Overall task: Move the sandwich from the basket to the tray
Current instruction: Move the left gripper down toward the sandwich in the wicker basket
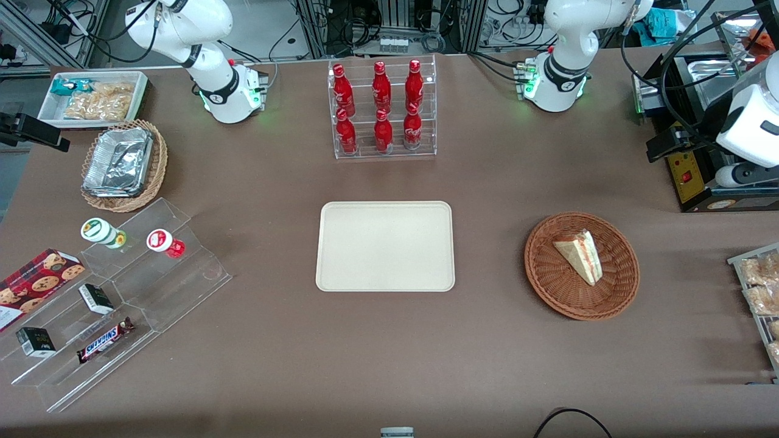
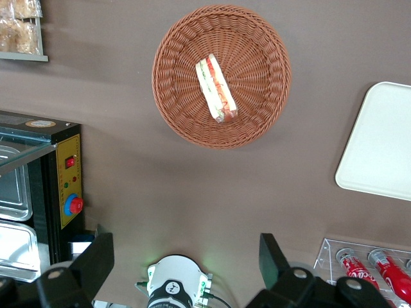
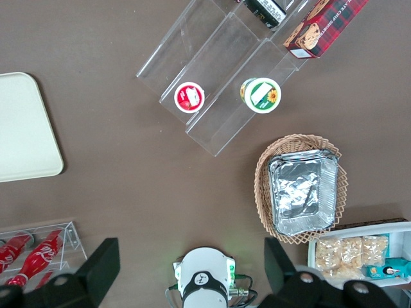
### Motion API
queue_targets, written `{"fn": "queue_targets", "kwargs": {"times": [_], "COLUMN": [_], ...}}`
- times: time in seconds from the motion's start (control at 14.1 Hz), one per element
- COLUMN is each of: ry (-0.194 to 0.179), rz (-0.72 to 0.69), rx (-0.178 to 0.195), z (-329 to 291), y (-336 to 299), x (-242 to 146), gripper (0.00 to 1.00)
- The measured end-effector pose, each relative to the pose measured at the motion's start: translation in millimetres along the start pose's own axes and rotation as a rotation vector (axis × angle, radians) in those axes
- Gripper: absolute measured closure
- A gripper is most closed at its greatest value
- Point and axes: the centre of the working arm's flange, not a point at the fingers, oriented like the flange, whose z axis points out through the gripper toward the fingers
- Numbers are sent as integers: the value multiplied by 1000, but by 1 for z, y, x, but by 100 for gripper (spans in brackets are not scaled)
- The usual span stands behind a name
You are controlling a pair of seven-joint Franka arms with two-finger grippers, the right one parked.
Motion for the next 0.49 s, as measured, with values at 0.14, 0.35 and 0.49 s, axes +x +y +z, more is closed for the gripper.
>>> {"fn": "queue_targets", "kwargs": {"times": [0.14, 0.35, 0.49], "ry": [0, -2, -18], "rz": [5, 4, -2], "rx": [1, 1, 4], "z": [0, 1, 7], "y": [2, 2, -1], "x": [-1, 0, 3], "gripper": [0, 0, 0]}}
